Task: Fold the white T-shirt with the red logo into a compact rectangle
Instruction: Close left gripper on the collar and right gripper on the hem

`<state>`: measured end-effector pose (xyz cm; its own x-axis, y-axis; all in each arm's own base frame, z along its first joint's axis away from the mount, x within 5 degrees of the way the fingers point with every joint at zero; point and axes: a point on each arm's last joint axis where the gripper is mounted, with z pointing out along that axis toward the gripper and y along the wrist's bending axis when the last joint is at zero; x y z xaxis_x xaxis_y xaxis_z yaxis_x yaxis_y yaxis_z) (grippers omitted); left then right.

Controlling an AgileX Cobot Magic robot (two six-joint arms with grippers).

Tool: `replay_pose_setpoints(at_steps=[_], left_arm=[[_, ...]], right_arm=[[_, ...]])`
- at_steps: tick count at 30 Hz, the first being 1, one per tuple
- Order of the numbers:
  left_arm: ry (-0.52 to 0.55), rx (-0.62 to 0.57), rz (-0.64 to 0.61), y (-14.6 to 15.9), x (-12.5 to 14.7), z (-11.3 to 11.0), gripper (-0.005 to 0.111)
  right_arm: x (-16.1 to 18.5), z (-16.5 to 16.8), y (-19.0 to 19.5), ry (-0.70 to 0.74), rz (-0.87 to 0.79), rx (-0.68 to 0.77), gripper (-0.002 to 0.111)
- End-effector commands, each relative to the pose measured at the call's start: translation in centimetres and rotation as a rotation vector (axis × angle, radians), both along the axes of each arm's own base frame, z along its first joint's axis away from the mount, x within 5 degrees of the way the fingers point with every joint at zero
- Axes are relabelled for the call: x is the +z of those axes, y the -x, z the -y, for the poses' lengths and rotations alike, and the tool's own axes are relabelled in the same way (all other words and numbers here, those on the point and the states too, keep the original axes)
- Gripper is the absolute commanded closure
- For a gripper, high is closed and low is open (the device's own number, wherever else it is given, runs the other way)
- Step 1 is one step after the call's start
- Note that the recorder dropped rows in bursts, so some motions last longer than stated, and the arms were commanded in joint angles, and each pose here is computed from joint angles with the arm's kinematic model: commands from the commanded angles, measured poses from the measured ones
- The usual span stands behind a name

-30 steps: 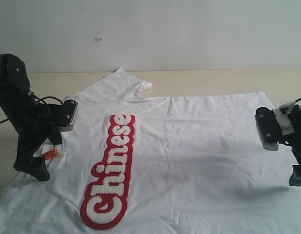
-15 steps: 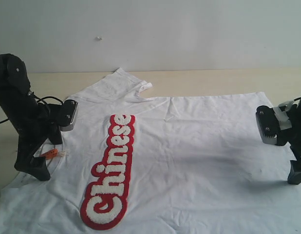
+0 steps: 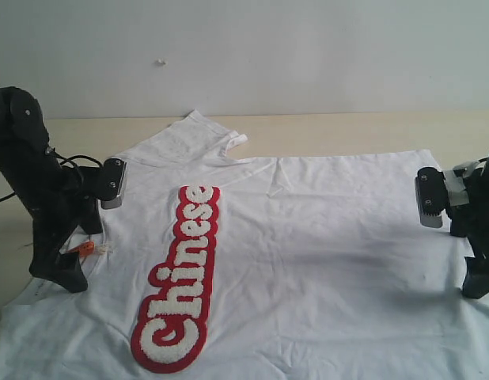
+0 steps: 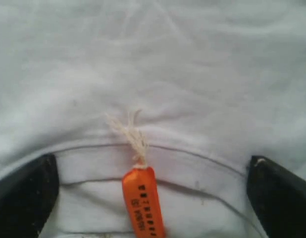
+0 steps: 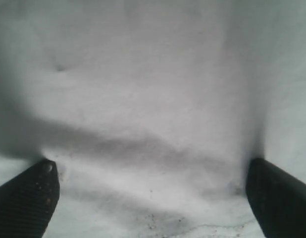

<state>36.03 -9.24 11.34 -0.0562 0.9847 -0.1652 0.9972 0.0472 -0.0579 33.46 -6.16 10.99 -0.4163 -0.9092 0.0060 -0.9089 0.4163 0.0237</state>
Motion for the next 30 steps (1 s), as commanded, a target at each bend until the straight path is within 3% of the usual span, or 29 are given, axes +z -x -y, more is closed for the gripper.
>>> replay_pose_setpoints(at_steps=[1,5,8,15,21,30], left_arm=[[0.011,0.016,-0.04,0.2,-0.8,0.1,0.006],[0.011,0.018,-0.04,0.2,-0.8,0.1,0.006],[0.011,0.02,-0.04,0.2,-0.8,0.1,0.006],[0.006,0.052,-0.06,0.3,-1.3,0.1,0.006],[-0.015,0.111,-0.125,0.4,-3.3,0.1,0.008],[-0.03,0.164,-0.191,0.8,-3.5,0.1,0.03]], right_arm=[[-1.4,0.3,0.1,0.018,-0.015,0.01,0.036],[-1.4,0.3,0.1,0.018,-0.015,0.01,0.083],[-1.4,0.3,0.1,0.018,-0.015,0.01,0.108],[-1.4,0.3,0.1,0.015,-0.014,-0.002,0.108],[-1.4,0.3,0.1,0.016,-0.014,-0.013,0.108],[-1.4,0.3,0.1,0.016,-0.011,-0.019,0.108]])
